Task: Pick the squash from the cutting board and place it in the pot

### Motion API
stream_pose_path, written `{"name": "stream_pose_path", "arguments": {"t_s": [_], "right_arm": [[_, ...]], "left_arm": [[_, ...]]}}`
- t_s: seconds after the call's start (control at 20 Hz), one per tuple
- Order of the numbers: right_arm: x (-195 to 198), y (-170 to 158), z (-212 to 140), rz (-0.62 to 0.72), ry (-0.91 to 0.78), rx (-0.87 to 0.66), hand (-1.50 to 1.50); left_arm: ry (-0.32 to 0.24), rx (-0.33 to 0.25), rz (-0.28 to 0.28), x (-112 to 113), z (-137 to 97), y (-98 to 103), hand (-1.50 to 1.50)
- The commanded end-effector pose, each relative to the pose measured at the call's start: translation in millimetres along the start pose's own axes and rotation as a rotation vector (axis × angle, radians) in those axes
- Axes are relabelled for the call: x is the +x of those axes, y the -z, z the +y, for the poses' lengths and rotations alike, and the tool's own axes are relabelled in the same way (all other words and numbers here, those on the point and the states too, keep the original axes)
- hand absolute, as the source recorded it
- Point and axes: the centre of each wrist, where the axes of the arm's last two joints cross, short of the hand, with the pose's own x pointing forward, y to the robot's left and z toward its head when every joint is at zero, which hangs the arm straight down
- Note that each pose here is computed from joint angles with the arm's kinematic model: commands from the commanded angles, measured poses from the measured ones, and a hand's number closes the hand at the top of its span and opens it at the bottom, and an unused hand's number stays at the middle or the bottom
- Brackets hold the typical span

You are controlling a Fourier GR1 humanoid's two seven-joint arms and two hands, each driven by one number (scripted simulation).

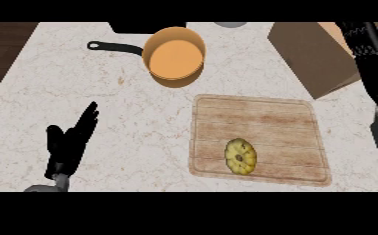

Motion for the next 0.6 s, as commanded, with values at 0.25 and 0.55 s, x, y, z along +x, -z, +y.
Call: {"name": "stream_pose_path", "arguments": {"t_s": [0.25, 0.55], "right_arm": [[26, 44, 88, -0.102, -0.063, 0.665, 1.50], [-10, 55, 94, -0.298, -0.216, 0.716, -1.50]], "left_arm": [[-0.031, 0.072, -0.433, 117, -3, 25, 0.00], [-0.104, 0.097, -0.370, 127, -4, 11, 0.00]]}}
